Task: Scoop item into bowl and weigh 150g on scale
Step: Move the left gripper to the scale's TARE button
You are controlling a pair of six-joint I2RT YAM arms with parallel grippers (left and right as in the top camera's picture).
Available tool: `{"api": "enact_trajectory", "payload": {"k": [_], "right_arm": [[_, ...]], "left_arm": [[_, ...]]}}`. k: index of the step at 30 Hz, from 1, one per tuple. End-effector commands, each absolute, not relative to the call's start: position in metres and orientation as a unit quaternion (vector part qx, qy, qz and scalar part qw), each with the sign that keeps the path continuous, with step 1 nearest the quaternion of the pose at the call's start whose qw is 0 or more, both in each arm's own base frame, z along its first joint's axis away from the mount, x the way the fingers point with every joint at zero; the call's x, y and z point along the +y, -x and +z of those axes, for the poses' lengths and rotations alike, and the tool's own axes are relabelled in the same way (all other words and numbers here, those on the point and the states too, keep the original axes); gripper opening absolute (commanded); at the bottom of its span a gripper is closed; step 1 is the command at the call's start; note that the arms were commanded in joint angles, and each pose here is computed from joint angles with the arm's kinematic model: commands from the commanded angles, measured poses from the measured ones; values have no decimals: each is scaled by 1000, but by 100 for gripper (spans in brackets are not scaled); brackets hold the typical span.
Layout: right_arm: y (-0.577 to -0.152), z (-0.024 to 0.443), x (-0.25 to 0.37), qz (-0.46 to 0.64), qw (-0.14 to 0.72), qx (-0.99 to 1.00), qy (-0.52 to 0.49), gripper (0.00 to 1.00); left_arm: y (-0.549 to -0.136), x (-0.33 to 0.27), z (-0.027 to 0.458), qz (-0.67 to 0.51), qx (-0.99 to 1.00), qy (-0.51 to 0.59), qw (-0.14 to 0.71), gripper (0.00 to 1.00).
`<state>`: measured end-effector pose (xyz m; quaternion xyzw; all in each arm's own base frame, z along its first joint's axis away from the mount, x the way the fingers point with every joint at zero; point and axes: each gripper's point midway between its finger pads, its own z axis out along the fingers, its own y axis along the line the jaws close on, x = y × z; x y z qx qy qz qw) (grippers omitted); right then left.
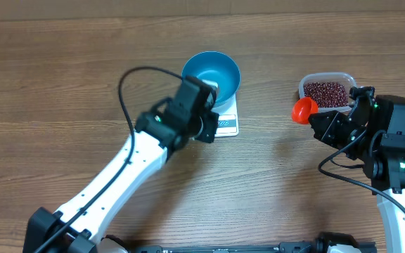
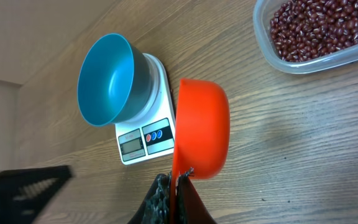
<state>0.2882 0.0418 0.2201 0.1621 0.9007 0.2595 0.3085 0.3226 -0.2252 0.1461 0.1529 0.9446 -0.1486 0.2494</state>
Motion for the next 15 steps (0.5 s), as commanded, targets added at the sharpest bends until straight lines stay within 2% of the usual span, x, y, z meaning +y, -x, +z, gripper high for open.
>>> {"api": "enact_trajectory", "payload": {"k": [1,9,15], "right_arm": [[-291,233,37,250,331,896,-157,4],[-292,233,37,251,331,895,-161,4],[-293,234,37,251,333,894,-161,4]], "left_arm": [[-317,-226,118,-140,936,-185,263,4],[-327,-237,89,-157,901,-237,328,4],[-331,-241,64,-151,902,-247,321,4]]}}
